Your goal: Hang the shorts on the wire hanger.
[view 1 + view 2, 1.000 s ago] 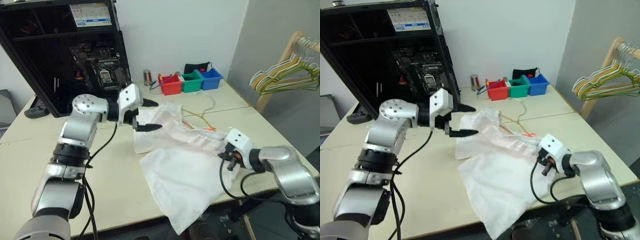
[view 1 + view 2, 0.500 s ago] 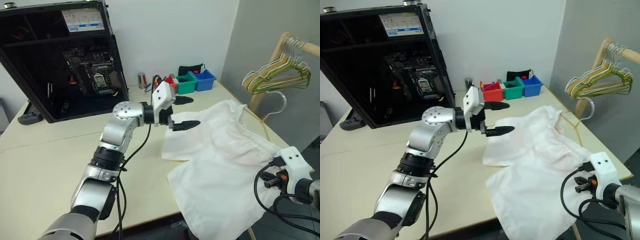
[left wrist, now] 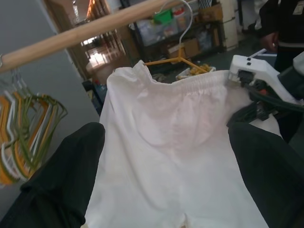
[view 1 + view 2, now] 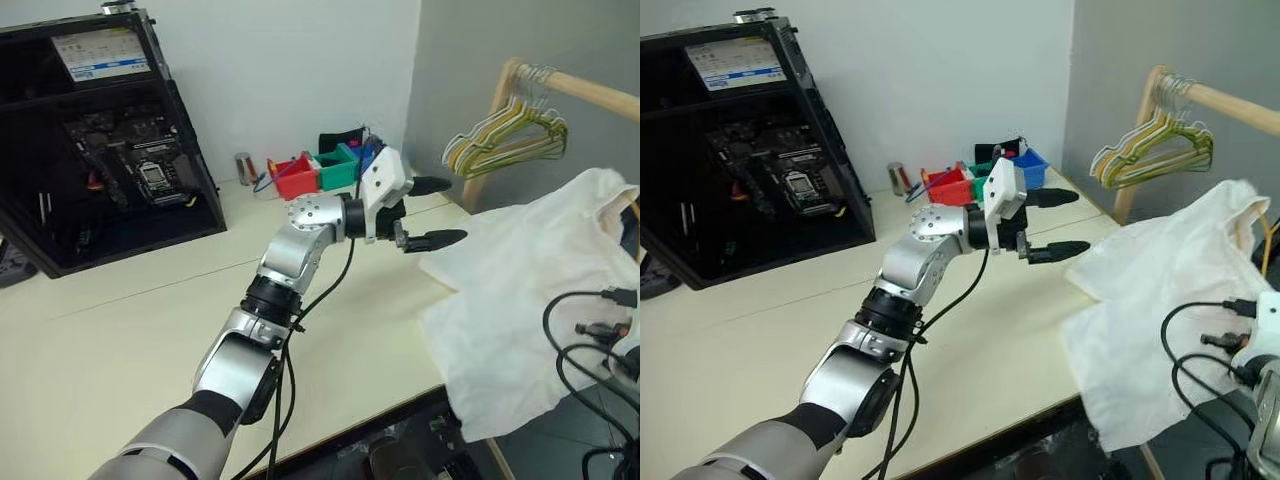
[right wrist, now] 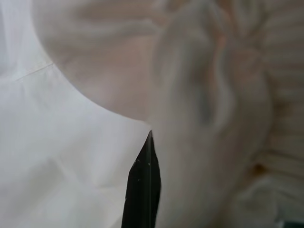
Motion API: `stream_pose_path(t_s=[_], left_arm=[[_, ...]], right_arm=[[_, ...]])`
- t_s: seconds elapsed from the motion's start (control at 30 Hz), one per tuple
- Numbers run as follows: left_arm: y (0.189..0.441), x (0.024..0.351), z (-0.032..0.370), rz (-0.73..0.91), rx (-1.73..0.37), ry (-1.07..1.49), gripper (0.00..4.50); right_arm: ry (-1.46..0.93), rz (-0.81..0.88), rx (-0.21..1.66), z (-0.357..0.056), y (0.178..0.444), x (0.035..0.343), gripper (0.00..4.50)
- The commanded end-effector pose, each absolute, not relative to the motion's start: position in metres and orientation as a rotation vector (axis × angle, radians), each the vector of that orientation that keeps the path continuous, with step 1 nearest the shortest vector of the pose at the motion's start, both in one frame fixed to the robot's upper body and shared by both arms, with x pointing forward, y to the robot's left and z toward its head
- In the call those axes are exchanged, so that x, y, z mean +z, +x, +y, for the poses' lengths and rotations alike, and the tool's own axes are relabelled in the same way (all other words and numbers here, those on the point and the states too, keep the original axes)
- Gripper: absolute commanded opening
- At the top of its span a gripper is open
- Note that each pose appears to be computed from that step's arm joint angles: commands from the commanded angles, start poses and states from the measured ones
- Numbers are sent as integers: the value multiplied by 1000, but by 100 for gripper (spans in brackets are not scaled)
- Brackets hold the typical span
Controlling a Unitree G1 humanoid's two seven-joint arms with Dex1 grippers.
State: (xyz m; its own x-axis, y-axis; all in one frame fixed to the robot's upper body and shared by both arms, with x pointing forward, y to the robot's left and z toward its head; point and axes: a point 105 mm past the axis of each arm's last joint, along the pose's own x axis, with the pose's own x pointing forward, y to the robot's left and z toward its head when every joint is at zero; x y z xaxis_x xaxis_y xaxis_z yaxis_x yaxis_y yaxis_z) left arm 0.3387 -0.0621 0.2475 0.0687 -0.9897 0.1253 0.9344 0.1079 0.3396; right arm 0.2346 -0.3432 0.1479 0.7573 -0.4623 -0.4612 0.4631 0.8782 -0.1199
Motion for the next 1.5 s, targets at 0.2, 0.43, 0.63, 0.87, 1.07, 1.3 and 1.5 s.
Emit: stream_pose_path(t_s=[0.2,0.43,0.63,0.87,1.07,1.3,1.5], left_arm=[[337,280,-78,-486,-1427,156,446],[337,283,-83,-496,-1421,156,446],[338,282,-82,-494,-1409,167,446],[343,284,-78,-493,-1386,179,446],[344,284,-76,-495,-1375,183,449],[346,284,-74,-498,-1366,189,450],[348,287,-71,-504,-1356,190,450]], right_arm=[[16,420,-703,-374,248,189,0],[180,428,-739,-385,256,183,0],[309,436,-696,-375,270,172,0],[368,448,-683,-372,274,166,0],[399,461,-700,-373,275,162,27],[281,455,-733,-378,272,175,200],[27,418,-801,-385,263,207,326]])
